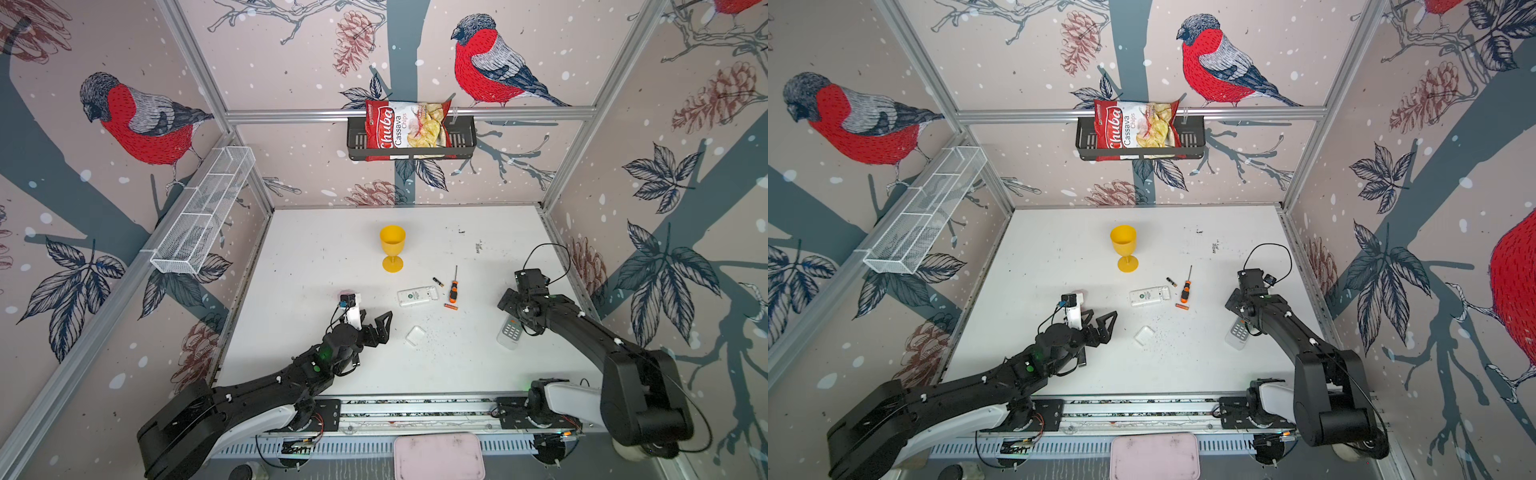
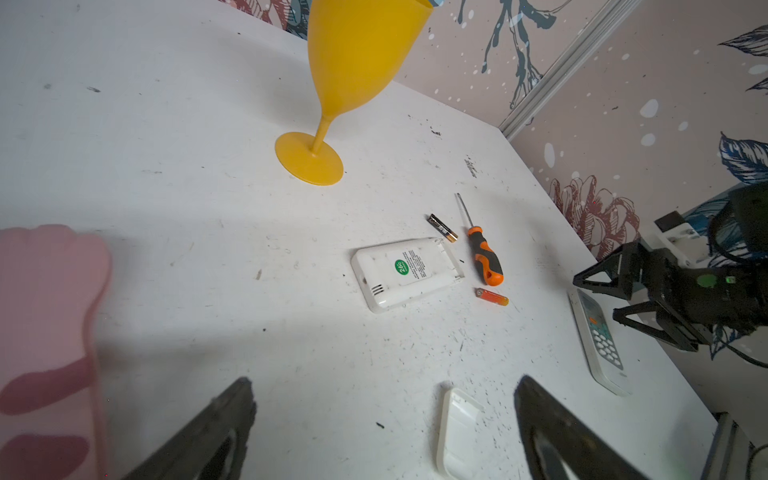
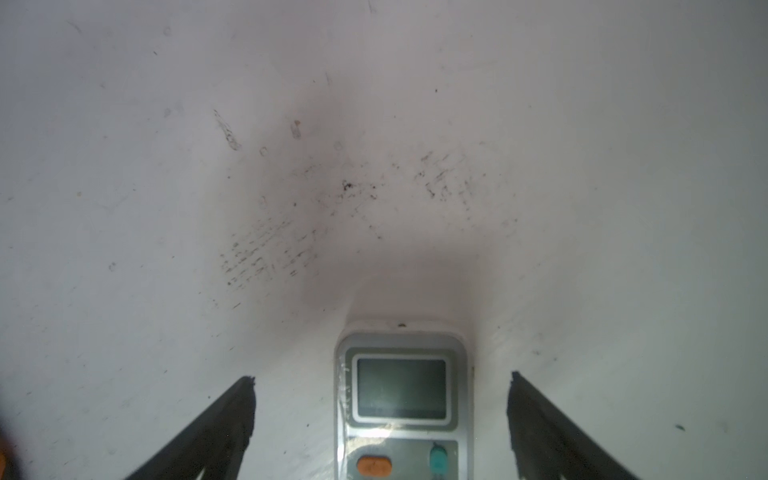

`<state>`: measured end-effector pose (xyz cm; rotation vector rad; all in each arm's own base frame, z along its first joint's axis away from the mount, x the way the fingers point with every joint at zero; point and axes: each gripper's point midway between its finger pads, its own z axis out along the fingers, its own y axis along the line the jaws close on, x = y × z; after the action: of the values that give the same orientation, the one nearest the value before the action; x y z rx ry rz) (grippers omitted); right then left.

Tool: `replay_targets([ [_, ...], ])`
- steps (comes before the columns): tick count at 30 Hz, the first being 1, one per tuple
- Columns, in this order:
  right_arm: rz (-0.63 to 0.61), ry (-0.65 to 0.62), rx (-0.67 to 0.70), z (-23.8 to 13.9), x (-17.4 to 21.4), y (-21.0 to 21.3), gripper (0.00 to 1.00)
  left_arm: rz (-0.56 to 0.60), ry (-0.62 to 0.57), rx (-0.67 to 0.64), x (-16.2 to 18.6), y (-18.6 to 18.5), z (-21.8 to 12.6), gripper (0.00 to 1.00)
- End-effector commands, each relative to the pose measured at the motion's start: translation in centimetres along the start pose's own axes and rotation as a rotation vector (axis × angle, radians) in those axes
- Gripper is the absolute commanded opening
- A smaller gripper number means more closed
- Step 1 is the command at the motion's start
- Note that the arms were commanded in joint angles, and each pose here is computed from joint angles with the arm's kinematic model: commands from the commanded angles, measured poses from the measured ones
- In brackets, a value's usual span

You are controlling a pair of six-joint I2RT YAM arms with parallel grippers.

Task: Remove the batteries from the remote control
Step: 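Grasp the grey display remote with the right gripper and lift it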

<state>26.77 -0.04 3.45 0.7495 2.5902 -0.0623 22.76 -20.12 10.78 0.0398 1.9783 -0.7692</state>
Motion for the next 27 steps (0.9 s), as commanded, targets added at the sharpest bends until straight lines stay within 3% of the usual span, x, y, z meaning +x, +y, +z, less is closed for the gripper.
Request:
replay_targets([
  [1,-0.007,0.037,0.042,0.7,0.6,-0.5,0.93,0.004,-0.021,0.062,-0.8,-1.5,0.0,0.97],
  [6,-0.017,0.062,0.058,1.2,1.2,-0.5,0.87,0.004,-0.023,0.066,-0.8,-1.5,-0.1,0.97],
  [14,-0.048,0.066,0.061,0.9,1.8,0.1,0.66,0.002,-0.03,0.064,-1.0,-1.4,-0.3,0.96],
  [21,-0.084,0.076,0.067,1.1,2.4,0.7,0.55,0.004,-0.024,0.062,-0.9,-1.4,-0.2,0.97],
  [27,-0.126,0.072,0.043,1.0,2.3,1.6,0.38,0.011,-0.029,0.067,-1.1,-1.6,-0.3,0.96],
])
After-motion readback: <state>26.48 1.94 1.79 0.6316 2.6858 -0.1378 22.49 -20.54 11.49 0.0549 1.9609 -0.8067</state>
